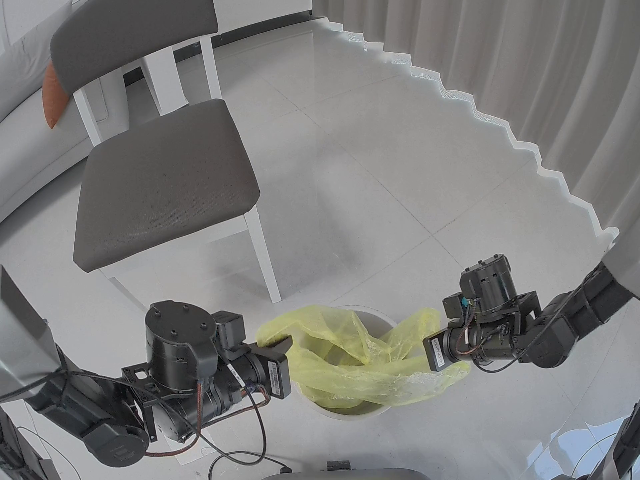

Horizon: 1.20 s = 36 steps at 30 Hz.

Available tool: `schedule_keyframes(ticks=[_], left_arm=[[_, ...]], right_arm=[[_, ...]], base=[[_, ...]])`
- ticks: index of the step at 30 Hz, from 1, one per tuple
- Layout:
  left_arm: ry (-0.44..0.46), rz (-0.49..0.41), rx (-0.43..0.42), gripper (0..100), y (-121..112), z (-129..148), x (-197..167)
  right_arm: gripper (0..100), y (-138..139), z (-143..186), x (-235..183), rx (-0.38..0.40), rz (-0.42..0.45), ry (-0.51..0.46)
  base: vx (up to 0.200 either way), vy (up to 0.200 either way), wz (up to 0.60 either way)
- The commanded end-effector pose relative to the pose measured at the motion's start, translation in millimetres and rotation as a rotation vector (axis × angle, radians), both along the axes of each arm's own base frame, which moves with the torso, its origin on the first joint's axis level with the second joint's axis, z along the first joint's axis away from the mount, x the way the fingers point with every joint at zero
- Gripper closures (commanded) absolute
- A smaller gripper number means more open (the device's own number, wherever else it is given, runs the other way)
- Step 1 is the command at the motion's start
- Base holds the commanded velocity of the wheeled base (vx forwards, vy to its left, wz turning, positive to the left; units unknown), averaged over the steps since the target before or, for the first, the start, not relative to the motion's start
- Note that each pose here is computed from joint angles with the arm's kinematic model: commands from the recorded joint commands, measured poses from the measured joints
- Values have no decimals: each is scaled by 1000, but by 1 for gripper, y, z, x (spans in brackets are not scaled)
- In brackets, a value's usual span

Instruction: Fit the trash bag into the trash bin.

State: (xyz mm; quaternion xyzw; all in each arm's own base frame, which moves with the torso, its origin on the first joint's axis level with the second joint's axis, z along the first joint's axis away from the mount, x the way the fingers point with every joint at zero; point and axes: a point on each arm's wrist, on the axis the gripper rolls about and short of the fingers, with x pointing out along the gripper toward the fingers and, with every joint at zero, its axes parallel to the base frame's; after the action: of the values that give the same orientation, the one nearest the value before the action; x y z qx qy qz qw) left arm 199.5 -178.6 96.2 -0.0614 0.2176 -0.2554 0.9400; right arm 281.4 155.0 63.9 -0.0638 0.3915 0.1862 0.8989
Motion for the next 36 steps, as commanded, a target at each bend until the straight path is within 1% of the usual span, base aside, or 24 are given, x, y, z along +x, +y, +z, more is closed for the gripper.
schedule_keyframes(ticks=[1,6,10,11,13,16,18,20,22,24,25,30,36], left_arm=[[4,32,-2,100,6,-25,19],[31,32,31,100,11,-44,22],[48,7,31,100,15,-51,13],[58,-2,28,100,18,-56,11],[53,-11,15,100,19,-62,10],[28,-16,-2,100,26,-70,5],[72,-31,21,100,28,-83,1],[90,-35,28,100,29,-87,0],[93,-41,31,100,26,-90,1],[93,-41,31,100,26,-90,1],[80,-49,24,100,18,-94,8],[73,-56,19,100,12,-98,14],[80,-55,27,100,2,-116,28]], right_arm=[[100,4,-33,21,-7,-21,11],[100,4,-39,26,-8,-26,13],[100,2,-41,21,-13,-25,27],[100,1,-44,20,-12,-27,26],[100,-3,-47,18,4,-38,10],[100,-15,-51,10,62,-59,-9],[100,-20,-58,1,102,-53,-22],[100,-21,-68,-3,107,-50,-27],[100,-21,-77,-6,110,-40,-46],[100,-21,-77,-6,110,-40,-46],[100,-20,-84,-7,119,-33,-66],[100,-20,-93,-12,110,-24,-44],[100,-21,-104,-13,97,-23,-13]], base=[[0,0,0],[0,0,0],[0,0,0],[0,0,0],[0,0,0],[0,0,0],[0,0,0],[0,0,0],[0,0,0],[0,0,0],[0,0,0],[0,0,0],[0,0,0]])
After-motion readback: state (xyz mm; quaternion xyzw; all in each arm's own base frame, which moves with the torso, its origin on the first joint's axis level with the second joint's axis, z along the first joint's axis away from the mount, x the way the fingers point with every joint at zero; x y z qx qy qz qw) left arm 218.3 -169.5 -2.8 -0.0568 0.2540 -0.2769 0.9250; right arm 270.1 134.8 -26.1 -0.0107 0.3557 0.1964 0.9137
